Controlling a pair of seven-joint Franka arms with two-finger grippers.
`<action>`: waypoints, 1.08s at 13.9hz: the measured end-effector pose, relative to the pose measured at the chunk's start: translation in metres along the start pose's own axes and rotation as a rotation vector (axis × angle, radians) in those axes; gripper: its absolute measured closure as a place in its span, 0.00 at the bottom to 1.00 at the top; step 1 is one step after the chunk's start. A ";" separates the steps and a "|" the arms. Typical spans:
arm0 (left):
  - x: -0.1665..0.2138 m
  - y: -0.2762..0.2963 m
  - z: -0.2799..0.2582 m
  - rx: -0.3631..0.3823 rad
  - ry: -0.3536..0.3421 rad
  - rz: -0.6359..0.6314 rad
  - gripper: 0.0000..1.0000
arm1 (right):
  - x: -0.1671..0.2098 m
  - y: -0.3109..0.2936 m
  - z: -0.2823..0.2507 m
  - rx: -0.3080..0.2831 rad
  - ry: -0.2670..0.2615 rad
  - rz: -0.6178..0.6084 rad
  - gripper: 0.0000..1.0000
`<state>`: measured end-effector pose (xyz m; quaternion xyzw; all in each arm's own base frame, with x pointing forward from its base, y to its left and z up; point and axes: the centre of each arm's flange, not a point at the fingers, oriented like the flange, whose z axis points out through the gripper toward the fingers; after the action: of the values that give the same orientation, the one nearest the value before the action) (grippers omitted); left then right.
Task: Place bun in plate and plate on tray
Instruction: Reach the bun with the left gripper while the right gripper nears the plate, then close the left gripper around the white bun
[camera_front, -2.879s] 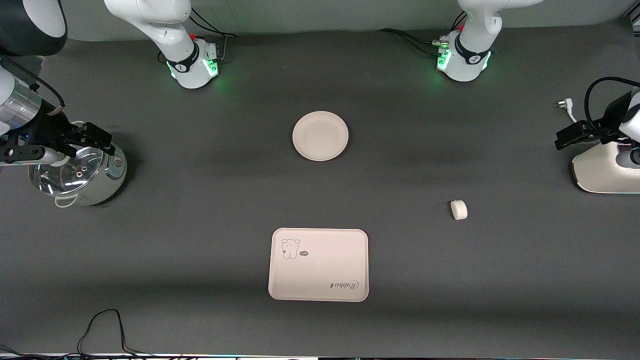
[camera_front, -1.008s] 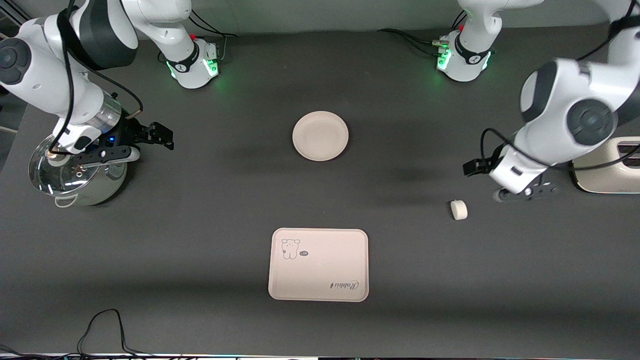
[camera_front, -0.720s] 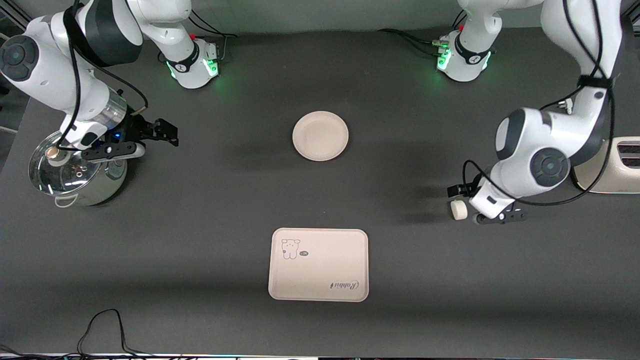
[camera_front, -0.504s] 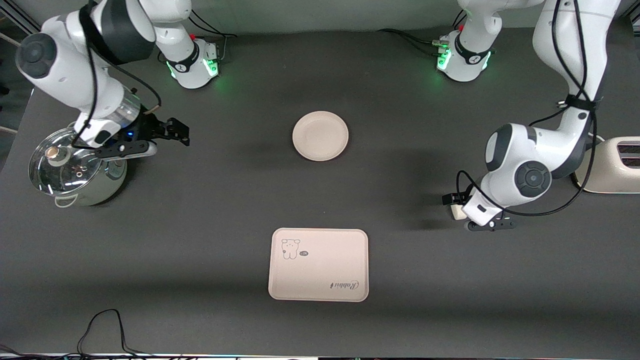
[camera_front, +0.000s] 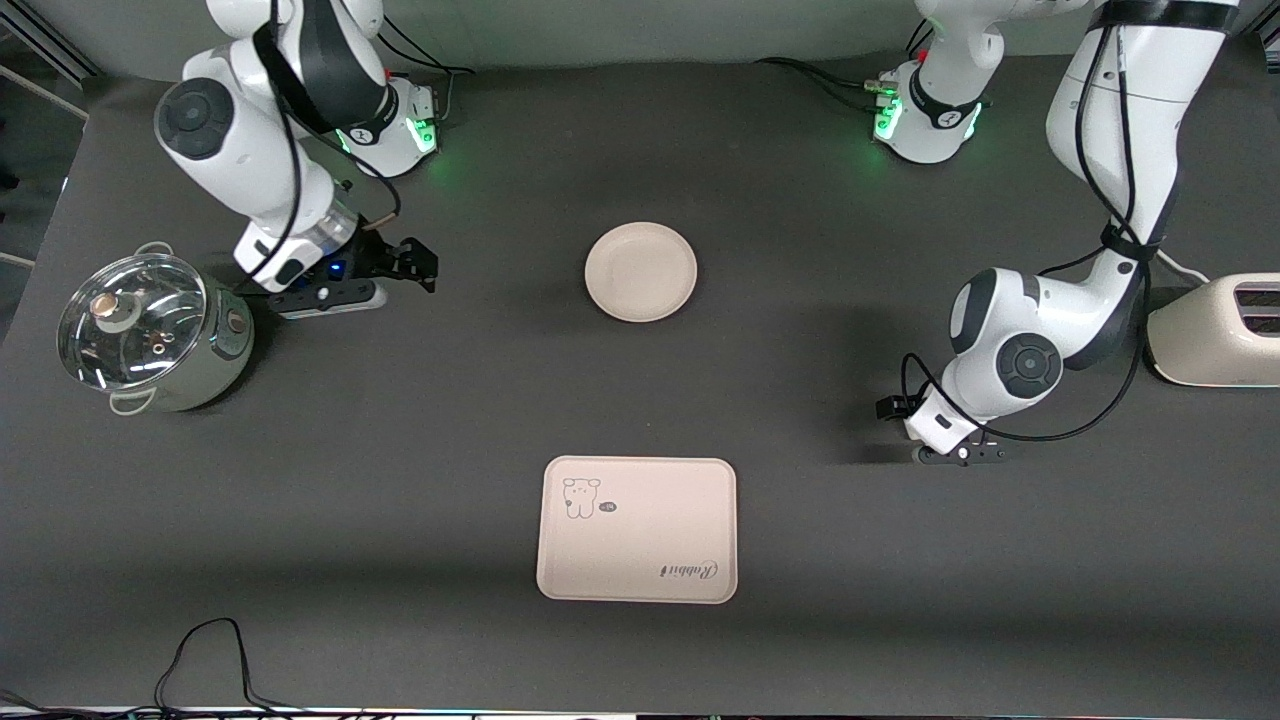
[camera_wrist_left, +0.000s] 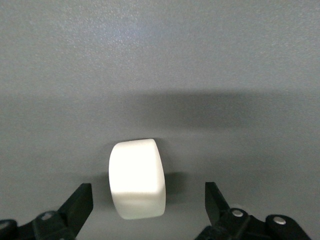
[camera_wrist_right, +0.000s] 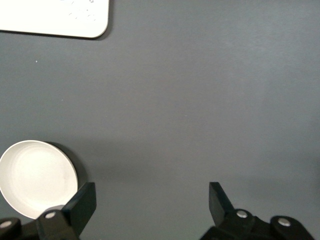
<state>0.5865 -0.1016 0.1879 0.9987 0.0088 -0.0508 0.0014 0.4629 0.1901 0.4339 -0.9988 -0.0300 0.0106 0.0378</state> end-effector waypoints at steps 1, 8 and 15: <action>0.000 -0.002 0.002 0.000 -0.001 0.000 0.00 | 0.000 -0.004 0.006 0.004 -0.007 0.000 0.00; 0.001 -0.005 0.002 0.000 -0.001 0.001 0.27 | -0.013 -0.038 0.040 0.062 -0.040 -0.001 0.00; 0.002 -0.008 -0.009 0.005 -0.003 -0.001 0.85 | -0.024 -0.042 0.061 0.094 -0.042 0.050 0.00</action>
<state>0.5894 -0.0937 0.1970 0.9986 0.0093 -0.0523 -0.0013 0.4350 0.2349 0.3771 -0.9959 -0.0056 0.0341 0.0837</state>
